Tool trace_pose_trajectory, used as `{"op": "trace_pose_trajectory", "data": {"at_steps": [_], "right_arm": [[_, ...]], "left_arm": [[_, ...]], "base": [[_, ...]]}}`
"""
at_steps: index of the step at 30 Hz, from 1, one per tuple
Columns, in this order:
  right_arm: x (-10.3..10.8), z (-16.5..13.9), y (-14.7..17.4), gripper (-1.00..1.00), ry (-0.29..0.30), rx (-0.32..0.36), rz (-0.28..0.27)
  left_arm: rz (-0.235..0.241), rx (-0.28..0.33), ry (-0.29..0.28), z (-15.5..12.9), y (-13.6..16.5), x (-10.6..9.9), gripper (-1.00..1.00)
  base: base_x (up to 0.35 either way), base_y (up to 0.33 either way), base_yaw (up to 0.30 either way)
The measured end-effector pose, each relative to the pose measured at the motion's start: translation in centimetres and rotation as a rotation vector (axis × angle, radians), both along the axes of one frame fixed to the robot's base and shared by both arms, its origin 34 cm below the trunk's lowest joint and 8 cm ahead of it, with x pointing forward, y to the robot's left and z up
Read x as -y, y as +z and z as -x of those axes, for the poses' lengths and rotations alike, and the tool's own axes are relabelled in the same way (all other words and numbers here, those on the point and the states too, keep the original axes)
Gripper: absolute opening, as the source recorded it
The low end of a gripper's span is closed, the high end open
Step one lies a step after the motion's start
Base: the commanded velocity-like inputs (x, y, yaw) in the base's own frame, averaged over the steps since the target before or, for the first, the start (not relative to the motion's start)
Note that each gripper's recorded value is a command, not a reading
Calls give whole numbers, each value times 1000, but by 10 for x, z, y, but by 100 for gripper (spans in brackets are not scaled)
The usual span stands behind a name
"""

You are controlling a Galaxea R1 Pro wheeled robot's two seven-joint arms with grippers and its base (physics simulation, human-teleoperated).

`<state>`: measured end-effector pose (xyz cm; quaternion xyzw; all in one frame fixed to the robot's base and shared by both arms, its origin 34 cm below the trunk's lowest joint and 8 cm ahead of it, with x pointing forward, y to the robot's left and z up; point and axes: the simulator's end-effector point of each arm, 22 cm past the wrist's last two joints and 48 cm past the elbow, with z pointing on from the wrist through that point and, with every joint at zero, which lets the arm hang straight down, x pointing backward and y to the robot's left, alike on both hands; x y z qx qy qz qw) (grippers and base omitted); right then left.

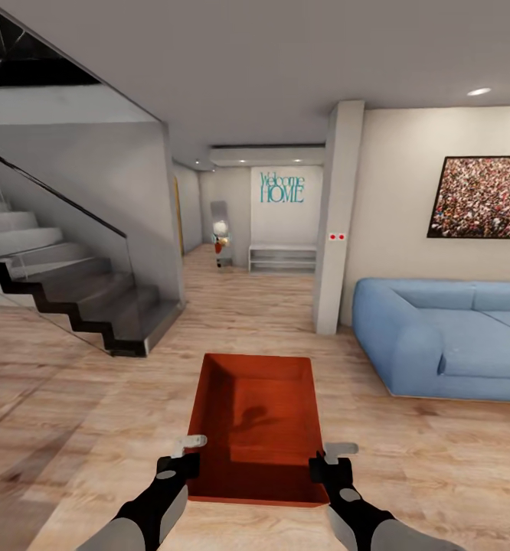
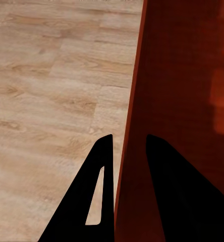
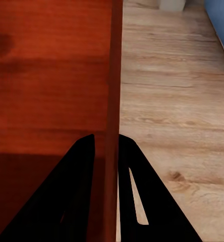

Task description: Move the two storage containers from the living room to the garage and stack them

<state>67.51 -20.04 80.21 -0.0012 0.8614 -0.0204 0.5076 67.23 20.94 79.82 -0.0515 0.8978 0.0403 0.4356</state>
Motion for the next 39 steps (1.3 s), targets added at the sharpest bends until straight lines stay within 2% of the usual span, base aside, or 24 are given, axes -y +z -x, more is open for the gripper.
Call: {"op": "trace_pose_trajectory", "data": {"at_steps": [39], "right_arm": [[-2,1,0,-100,-3,1,-4]], "left_arm": [[-1,1,-3,0,0,-2,-100]], "base": [[322,0,0]]}}
